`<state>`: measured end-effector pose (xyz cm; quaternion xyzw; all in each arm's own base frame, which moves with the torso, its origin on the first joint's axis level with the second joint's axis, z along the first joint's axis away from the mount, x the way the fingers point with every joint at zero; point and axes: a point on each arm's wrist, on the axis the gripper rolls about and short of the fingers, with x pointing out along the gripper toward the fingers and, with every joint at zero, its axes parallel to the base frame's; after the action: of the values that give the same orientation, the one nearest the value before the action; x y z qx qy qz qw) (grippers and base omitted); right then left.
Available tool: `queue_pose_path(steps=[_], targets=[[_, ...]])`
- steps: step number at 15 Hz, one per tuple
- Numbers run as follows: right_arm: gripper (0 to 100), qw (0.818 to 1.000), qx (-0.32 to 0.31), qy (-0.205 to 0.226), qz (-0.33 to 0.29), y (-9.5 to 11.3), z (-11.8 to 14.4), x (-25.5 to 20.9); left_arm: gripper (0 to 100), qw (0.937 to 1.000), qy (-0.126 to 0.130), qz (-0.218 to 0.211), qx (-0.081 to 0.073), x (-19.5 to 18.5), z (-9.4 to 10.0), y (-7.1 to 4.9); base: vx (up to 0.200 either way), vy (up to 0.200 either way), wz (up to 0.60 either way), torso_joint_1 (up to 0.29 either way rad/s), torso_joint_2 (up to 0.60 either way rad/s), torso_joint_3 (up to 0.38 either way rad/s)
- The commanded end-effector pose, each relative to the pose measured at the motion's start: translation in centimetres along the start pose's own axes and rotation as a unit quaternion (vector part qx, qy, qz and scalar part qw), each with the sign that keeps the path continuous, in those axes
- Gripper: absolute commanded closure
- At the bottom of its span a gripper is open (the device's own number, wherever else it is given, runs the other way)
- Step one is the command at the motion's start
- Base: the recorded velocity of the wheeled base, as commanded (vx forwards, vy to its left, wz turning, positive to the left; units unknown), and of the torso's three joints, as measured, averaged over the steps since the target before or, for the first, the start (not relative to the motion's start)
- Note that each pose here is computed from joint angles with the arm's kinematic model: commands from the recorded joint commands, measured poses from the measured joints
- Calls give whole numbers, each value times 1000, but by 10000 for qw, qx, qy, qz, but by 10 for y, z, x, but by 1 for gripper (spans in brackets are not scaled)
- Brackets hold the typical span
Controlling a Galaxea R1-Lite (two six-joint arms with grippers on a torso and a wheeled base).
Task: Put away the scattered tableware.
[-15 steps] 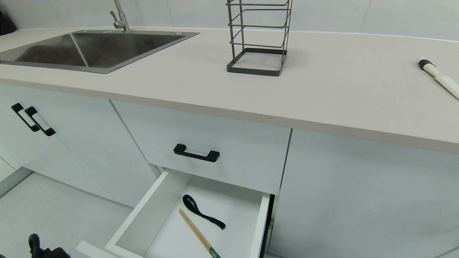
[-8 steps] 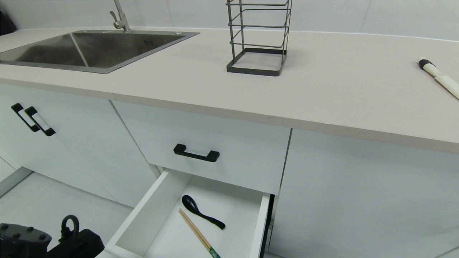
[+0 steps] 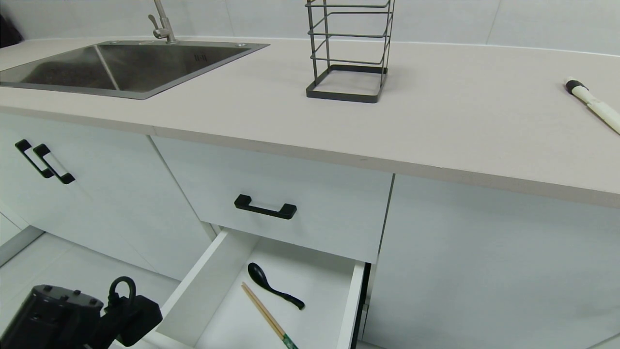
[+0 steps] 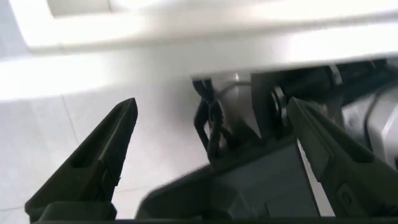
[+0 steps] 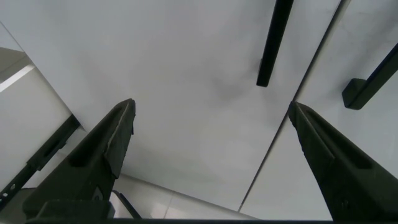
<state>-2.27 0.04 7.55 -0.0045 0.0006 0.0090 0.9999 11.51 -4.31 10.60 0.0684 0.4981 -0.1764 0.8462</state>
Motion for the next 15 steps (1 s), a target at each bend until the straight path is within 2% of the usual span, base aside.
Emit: queue_pose_path(steps=[1,9,15], targets=[[0,10000,-1,1,2,0,0,0,0,9999,117,4,-10,6,3,0,0,0,0,0,0,0],[0,10000,-1,-6,2,0,0,0,0,9998,-220,2,-3,16,17,1,0,0,0,0,0,0],[0,10000,-1,-6,2,0,0,0,0,9985,-529,-63,86,25,29,-1,0,0,0,0,0,0]])
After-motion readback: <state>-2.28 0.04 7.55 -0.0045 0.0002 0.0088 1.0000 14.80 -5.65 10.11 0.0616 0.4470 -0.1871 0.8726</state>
